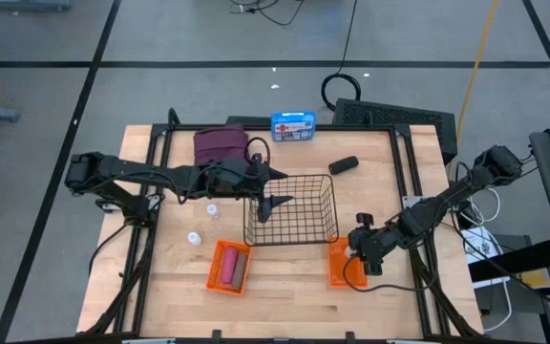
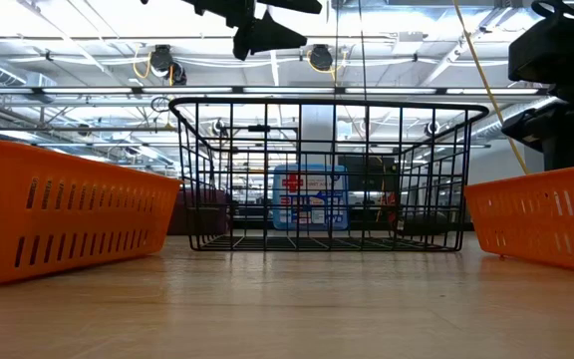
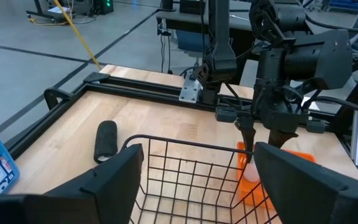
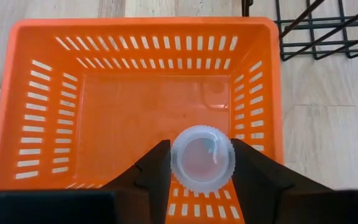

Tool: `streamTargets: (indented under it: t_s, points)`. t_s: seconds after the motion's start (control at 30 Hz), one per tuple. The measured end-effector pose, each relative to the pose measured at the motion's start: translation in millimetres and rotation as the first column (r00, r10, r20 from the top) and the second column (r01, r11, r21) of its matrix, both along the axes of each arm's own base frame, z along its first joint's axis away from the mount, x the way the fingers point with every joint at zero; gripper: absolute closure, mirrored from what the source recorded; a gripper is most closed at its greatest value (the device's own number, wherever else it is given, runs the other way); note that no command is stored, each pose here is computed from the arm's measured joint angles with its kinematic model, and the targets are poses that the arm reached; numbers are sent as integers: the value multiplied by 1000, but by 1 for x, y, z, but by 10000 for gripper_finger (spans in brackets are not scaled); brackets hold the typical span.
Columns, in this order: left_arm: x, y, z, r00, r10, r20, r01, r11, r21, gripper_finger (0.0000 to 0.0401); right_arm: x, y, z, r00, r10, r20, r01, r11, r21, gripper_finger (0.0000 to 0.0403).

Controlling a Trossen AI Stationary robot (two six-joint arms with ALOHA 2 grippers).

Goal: Pick & Place Medicine items
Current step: Put the bottom white pill bottle into the right orange basket, then put the top white pill bottle into the right orange basket

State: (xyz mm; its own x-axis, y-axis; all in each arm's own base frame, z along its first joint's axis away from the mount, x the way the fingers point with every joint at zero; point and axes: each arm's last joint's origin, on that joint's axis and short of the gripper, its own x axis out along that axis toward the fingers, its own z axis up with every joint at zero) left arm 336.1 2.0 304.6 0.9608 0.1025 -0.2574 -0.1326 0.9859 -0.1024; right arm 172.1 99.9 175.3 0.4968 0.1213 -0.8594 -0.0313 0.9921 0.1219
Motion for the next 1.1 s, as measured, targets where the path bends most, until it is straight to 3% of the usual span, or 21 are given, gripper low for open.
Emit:
streamTargets:
  t_s: [0.2, 0.37, 0.63, 0.77, 0.93, 1.1]
  points:
    - [0, 0, 0, 1000, 0, 0, 0, 1000, -5, 82, 0, 0, 0, 1000, 0, -1, 0, 1000, 0, 154]
    - [0, -1, 0, 1000, -7, -2, 7, 1000, 15, 81, -5, -3, 6, 1000, -9, 13, 8, 1000, 19, 115]
    - [-26, -15, 12, 995, -41, -94, 43, 999, 24, 84, -21, -13, 37, 987, -82, 136, 60, 985, 159, 120]
    - [-47, -28, 22, 990, 27, -138, -20, 998, 57, 88, -31, -19, 53, 966, -72, 249, 26, 982, 185, 127]
    - [-76, -45, 26, 957, 226, -183, -210, 972, 106, 84, -40, -28, 71, 904, -65, 422, 12, 992, 128, 133]
    - [-108, -60, 3, 928, 346, -135, -334, 936, 108, 78, -44, -35, 87, 811, -22, 585, 25, 1000, 3, 133]
